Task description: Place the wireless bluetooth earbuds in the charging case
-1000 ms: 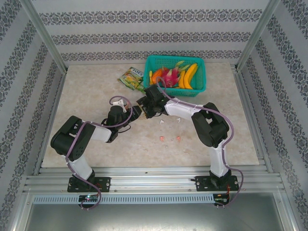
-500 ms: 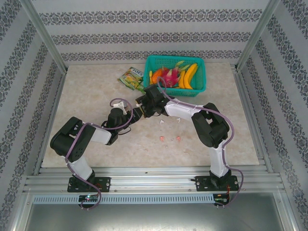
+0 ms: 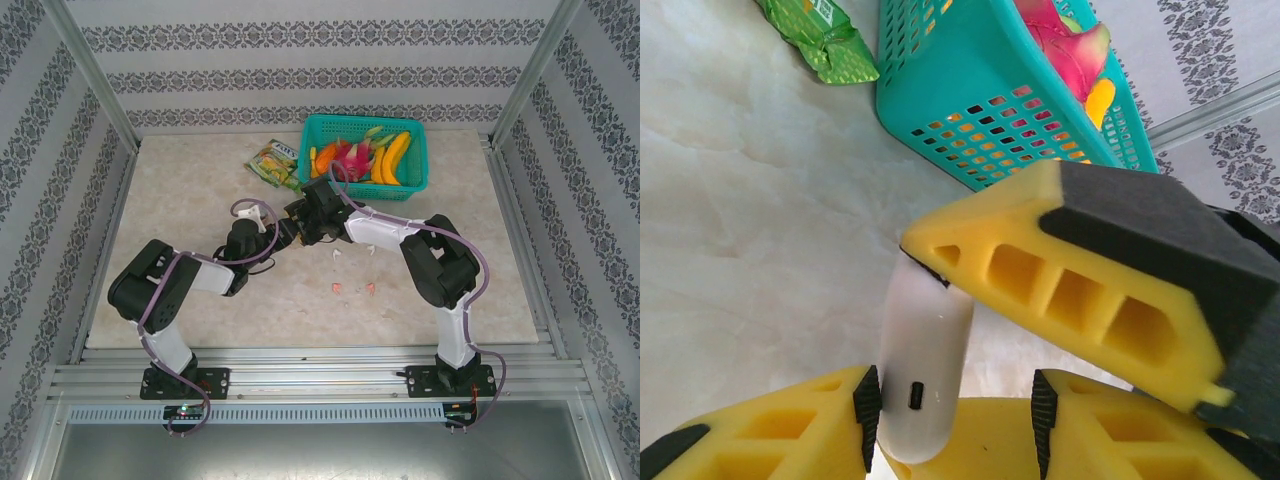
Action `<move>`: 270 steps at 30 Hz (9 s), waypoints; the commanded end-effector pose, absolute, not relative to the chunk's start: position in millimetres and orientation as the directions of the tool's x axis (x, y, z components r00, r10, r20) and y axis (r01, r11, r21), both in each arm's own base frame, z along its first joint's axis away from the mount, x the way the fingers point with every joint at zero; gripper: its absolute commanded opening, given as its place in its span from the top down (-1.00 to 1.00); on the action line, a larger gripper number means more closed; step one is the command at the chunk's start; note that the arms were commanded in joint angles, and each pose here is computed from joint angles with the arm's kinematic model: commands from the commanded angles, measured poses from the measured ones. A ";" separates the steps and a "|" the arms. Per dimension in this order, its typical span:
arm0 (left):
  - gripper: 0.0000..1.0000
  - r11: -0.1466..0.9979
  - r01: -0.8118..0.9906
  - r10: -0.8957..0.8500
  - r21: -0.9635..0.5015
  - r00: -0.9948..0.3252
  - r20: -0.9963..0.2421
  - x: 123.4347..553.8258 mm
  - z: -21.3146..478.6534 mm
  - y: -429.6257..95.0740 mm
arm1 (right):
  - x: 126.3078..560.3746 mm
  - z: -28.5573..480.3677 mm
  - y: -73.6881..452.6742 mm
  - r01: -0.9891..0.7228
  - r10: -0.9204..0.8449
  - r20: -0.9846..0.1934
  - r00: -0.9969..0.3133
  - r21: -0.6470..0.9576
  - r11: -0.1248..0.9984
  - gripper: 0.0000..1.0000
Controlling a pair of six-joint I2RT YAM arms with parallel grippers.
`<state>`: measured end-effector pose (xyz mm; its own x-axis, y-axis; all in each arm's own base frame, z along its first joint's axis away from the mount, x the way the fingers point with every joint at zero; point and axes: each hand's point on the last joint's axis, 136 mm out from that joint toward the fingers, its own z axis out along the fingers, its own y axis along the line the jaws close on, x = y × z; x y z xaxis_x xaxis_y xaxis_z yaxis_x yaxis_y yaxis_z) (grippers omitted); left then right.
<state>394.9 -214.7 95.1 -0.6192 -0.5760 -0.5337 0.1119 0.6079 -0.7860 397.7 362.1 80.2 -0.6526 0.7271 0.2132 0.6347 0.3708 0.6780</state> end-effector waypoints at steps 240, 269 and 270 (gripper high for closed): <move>-0.22 0.257 0.793 0.570 -0.553 -0.586 -0.576 303.4 209.2 -289.0 | 312.6 210.4 260.7 -0.767 -0.361 -0.848 -0.389 0.080 0.636 1.00; 0.82 0.183 0.778 0.526 -0.601 -0.594 -0.609 303.5 212.5 -302.4 | 319.1 216.3 261.0 -0.746 -0.326 -0.852 -0.411 0.109 0.657 1.00; 0.87 0.186 0.781 0.524 -0.597 -0.593 -0.612 303.9 210.4 -302.7 | 321.4 217.7 257.3 -0.729 -0.315 -0.849 -0.425 0.115 0.675 0.95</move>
<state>308.5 -294.7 203.6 -0.6138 0.5431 -0.5729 0.7669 0.2383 -0.5958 313.5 254.9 190.5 -0.4462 -0.3749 -0.8126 -0.7448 0.6589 0.1050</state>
